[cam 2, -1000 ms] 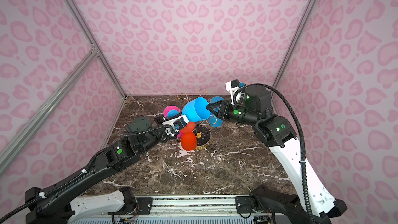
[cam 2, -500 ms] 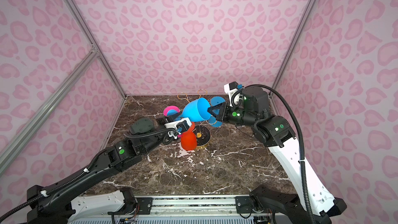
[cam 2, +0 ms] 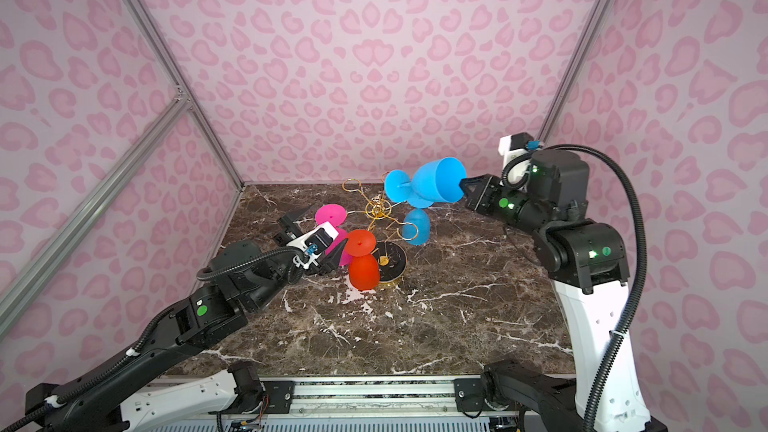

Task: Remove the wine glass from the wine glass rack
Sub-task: 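Carry the blue glass away with the right gripper while the left gripper withdraws, then lower the blue glass upright onto the table and open the right gripper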

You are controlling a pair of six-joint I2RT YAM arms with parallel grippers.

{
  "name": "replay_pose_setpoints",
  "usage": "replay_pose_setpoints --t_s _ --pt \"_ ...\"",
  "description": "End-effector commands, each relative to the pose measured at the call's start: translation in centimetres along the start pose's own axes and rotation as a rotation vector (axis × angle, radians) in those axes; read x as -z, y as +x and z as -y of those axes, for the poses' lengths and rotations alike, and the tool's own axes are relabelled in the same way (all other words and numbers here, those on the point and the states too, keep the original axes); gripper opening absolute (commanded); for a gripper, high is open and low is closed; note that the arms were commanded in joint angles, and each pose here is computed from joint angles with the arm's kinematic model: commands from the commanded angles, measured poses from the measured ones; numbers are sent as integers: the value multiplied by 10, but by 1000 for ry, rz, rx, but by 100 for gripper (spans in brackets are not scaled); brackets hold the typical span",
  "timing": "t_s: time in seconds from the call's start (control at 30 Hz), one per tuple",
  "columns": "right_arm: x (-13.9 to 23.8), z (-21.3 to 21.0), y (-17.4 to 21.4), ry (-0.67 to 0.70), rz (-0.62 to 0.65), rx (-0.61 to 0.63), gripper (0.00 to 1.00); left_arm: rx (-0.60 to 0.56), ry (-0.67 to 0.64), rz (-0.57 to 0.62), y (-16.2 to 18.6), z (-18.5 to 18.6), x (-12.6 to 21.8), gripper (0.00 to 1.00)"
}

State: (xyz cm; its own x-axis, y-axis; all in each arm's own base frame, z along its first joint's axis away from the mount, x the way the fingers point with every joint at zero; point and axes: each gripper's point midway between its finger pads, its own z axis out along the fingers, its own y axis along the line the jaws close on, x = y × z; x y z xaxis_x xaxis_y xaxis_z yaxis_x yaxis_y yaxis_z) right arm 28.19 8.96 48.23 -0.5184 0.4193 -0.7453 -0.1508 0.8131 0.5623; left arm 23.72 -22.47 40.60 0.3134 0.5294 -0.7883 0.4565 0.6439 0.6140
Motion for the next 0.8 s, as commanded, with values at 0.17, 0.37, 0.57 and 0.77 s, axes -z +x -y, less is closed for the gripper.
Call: replay_pose_setpoints --t_s 0.17,0.37,0.57,0.77 --pt "6 101 -12 412 -35 107 0 122 -33 -25 12 -5 12 98" --pt "-29 184 12 586 -179 52 0 170 -22 -28 16 -1 13 98" --pt "-78 243 56 625 -360 -15 0 224 -3 -35 21 4 17 98" --pt "-106 270 77 643 -457 -31 0 256 2 -49 27 5 22 98"
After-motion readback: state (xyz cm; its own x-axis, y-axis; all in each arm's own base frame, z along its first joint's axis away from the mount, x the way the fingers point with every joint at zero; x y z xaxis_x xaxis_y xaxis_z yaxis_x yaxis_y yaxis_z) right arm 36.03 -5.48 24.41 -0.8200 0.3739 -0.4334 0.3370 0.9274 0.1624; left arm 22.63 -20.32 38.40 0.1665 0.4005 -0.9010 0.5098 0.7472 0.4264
